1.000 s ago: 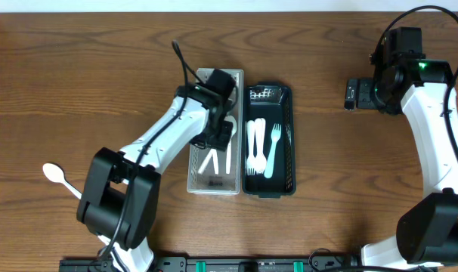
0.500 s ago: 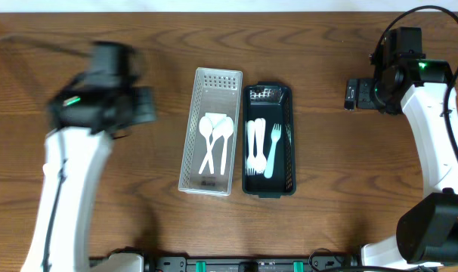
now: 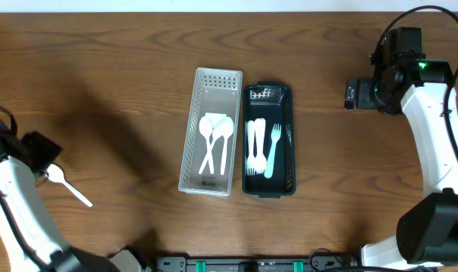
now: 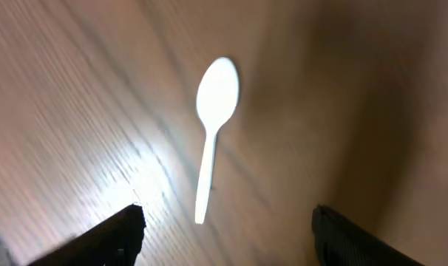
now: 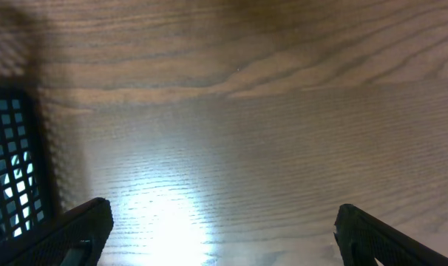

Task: Pack container
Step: 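Move the left gripper to the last white spoon and grasp it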

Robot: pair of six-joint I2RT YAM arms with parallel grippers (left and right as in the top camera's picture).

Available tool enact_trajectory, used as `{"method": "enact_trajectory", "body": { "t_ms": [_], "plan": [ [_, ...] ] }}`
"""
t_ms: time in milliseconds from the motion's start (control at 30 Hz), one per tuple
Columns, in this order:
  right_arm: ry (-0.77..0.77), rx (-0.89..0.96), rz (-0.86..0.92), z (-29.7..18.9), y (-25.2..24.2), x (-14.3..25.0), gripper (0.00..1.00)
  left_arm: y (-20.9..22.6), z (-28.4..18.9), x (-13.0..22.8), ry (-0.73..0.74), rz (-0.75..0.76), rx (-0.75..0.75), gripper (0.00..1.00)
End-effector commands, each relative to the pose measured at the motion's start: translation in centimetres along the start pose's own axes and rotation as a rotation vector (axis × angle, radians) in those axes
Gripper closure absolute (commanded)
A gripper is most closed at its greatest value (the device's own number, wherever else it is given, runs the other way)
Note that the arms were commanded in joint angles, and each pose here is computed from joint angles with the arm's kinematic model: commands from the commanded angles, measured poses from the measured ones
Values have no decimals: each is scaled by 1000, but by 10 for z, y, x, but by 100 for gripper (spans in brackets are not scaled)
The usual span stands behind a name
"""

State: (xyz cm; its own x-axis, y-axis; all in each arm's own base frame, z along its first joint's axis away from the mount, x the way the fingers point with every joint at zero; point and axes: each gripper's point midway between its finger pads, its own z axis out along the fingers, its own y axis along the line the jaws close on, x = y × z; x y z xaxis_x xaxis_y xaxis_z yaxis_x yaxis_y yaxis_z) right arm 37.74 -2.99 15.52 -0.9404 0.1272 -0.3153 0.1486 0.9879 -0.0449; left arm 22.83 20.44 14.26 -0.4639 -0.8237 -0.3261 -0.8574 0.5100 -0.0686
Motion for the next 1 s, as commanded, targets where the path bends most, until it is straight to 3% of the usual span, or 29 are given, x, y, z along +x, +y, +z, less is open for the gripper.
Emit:
{"method": "enact_trajectory", "body": {
  "t_ms": [0,67,400,867,967],
  "plan": [
    [5,-4,-16,0,0,1,1,12,40,25,117,-54,16,23],
    [8,-3,-16,0,0,2,1,18,59,32,152,-49,4,20],
    [17,-3,-17,-1,0,4,1,21,123,48,289,-32,-22,19],
    [11,-3,-16,0,0,3,1,23,143,57,336,-10,-31,20],
    [11,-3,-16,0,0,3,1,23,143,57,337,-10,-31,29]
  ]
}}
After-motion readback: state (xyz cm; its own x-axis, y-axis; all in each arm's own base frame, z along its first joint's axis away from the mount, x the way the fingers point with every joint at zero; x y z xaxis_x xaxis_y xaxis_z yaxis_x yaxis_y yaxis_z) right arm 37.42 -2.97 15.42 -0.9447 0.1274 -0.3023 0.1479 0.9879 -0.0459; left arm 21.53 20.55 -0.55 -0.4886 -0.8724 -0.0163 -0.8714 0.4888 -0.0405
